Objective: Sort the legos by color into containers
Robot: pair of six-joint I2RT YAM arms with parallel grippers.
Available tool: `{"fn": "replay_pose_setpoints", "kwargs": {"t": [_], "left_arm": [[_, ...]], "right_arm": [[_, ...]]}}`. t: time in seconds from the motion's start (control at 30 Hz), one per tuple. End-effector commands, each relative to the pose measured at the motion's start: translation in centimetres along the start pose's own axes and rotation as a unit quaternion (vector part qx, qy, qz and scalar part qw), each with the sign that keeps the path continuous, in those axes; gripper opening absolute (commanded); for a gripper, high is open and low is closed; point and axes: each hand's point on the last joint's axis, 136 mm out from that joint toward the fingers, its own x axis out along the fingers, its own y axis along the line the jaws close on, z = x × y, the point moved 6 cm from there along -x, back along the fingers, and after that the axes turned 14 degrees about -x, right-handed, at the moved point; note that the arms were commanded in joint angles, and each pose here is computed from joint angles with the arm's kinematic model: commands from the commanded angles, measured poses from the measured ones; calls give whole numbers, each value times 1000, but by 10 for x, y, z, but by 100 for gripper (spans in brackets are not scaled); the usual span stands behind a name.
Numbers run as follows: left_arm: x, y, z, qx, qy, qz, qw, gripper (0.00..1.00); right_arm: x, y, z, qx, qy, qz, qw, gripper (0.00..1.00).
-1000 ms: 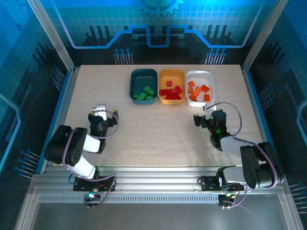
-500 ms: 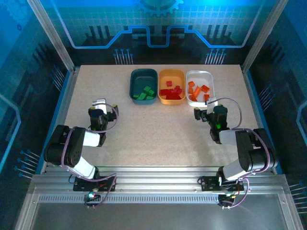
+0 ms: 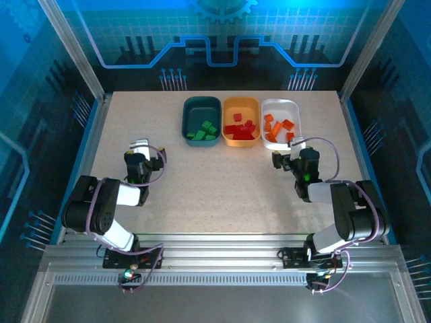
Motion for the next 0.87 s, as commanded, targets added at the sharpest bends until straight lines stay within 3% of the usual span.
{"fn": "replay_pose_setpoints", "kwargs": {"t": [0.0,0.83], "left_arm": [[0,-1,8,-12,-9,-9,1000,99],[1,-2,7,-12,-6,-12,1000,99]], "right_arm": [[2,-4,5,7,-9,-2,1000,100],[1,-4,6,7,-10,-2,1000,100]]}}
